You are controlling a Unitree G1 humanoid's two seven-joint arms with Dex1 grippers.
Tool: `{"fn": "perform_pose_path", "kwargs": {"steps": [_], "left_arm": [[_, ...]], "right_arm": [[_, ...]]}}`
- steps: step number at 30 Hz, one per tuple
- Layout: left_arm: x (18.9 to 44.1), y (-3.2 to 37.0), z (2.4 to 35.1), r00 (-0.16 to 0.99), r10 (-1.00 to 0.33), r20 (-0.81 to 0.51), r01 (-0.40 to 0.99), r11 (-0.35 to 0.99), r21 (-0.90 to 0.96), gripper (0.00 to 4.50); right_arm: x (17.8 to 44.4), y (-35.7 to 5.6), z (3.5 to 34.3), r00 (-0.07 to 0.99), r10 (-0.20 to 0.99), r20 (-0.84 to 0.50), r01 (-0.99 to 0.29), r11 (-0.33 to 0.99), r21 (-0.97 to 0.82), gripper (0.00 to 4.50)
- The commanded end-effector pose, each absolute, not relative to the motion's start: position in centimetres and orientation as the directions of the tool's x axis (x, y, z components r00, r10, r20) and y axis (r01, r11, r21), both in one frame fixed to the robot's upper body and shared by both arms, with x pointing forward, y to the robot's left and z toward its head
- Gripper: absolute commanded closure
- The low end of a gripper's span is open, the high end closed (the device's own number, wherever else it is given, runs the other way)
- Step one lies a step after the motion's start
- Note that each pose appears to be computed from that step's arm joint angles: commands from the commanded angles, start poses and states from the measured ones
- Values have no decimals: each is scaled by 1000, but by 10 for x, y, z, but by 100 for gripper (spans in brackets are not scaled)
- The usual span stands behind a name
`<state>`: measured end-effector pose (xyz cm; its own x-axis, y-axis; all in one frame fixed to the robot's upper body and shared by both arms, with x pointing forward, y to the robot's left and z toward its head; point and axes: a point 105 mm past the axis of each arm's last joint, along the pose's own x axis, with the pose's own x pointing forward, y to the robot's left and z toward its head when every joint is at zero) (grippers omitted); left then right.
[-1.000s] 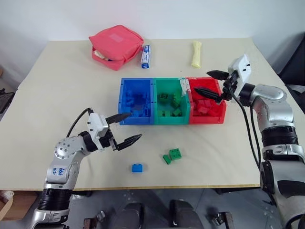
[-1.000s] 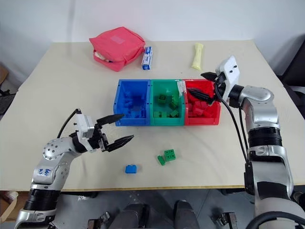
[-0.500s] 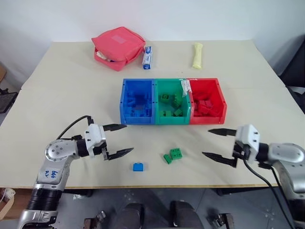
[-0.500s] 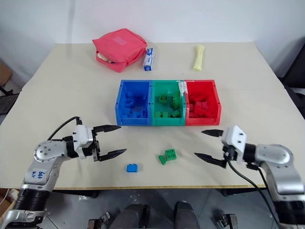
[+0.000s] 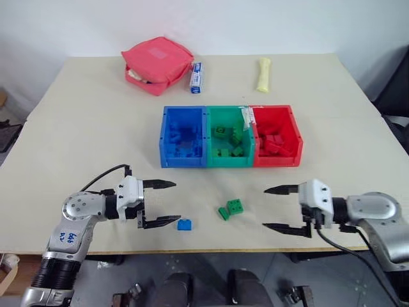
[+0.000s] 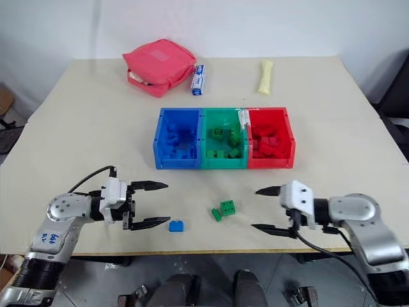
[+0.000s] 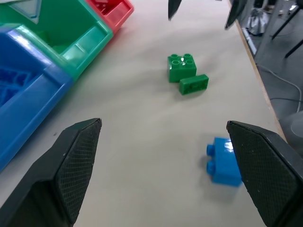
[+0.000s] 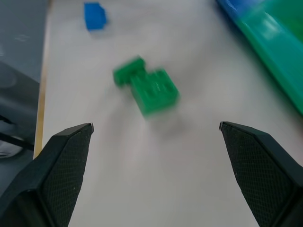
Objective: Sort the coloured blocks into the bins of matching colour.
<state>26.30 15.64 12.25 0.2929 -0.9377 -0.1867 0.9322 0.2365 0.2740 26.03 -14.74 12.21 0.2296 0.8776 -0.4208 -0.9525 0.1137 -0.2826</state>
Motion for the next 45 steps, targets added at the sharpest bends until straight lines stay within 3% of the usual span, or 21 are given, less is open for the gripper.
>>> {"fn": "perform_pose_path", "kwargs": {"steps": [1, 3, 5, 13, 14, 20, 25, 26, 29, 30, 37, 41, 45], "left_arm": [[250, 154, 130, 257, -944, -208, 942, 196, 274, 0], [241, 149, 132, 227, -949, -217, 951, 169, 258, 0], [238, 147, 136, 229, -950, -213, 950, 170, 264, 0], [241, 146, 145, 278, -943, -185, 932, 219, 288, 0], [242, 146, 146, 295, -941, -164, 928, 241, 286, 0], [261, 153, 156, 452, -892, -9, 866, 436, 244, 0], [273, 167, 155, 549, -835, 37, 812, 544, 212, 0], [274, 168, 154, 552, -833, 35, 810, 546, 213, 0], [275, 169, 153, 556, -831, 30, 808, 548, 217, 0], [275, 169, 153, 556, -831, 30, 807, 548, 218, 0], [274, 171, 152, 550, -835, 0, 813, 534, 233, 0], [275, 173, 150, 539, -842, -14, 820, 520, 241, 0], [273, 174, 150, 506, -862, -20, 830, 481, 283, 0]], "right_arm": [[269, -129, 108, 143, 872, -468, -968, 24, -251, 3], [285, -119, 104, 131, 873, -469, -967, 8, -255, 3], [295, -117, 100, 131, 864, -487, -966, 1, -259, 43], [295, -121, 105, 90, 864, -495, -972, -33, -234, 297], [298, -121, 111, 113, 873, -474, -969, -8, -247, 307], [330, -118, 173, 327, 923, -202, -917, 258, -303, 307], [386, -118, 218, 602, 798, -29, -740, 543, -397, 307], [392, -116, 222, 618, 786, -18, -725, 561, -400, 307], [397, -108, 224, 610, 792, -19, -739, 561, -374, 307], [398, -107, 223, 609, 793, -20, -741, 560, -372, 233], [389, -118, 224, 609, 793, -10, -738, 563, -372, 2], [350, -134, 215, 492, 871, -21, -807, 446, -386, 2], [312, -162, 185, 417, 893, -171, -864, 330, -381, 2]]}}
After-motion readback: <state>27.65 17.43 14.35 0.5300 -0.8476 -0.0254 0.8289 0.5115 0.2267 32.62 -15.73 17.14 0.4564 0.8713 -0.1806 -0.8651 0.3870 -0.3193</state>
